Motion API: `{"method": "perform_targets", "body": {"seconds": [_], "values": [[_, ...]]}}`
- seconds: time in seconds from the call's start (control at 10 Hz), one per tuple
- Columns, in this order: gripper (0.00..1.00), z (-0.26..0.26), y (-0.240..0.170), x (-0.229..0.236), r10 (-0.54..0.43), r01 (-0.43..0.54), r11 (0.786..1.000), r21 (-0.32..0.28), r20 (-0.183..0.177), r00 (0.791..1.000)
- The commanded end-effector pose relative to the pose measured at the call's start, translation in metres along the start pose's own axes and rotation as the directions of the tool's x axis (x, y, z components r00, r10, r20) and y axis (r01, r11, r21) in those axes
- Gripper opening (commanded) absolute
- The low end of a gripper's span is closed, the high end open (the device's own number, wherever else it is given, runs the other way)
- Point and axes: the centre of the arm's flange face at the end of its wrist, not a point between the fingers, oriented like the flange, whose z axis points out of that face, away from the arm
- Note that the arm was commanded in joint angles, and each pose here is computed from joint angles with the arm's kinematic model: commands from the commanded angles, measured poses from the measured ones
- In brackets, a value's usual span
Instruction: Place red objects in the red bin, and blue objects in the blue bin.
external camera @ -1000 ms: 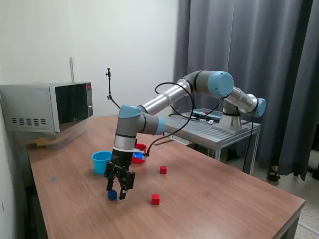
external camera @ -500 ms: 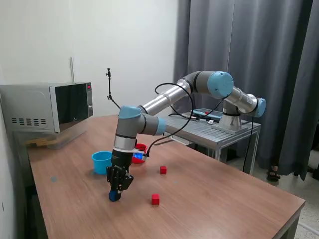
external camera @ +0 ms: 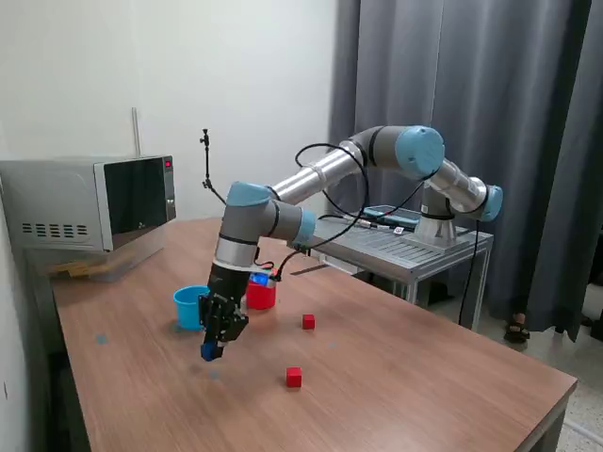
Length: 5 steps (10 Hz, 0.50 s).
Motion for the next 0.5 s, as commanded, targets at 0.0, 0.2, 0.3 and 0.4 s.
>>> {"method": "perform_targets", "body": {"seconds": [0.0, 0.2, 0.3, 0.4], "values": [[0.0, -0.057, 0.012, 0.0, 0.007, -0.006, 0.999, -0.046, 0.011, 1.0], [0.0, -0.106, 0.013, -0.003, 0.014, -0.013, 0.999, -0.051, 0.014, 1.0], [0.0, -0.118, 0.015, -0.004, 0.016, -0.015, 0.998, -0.057, 0.017, 1.0], [0.0, -0.117, 0.011, -0.005, 0.049, -0.048, 0.998, -0.047, 0.014, 0.999]]}}
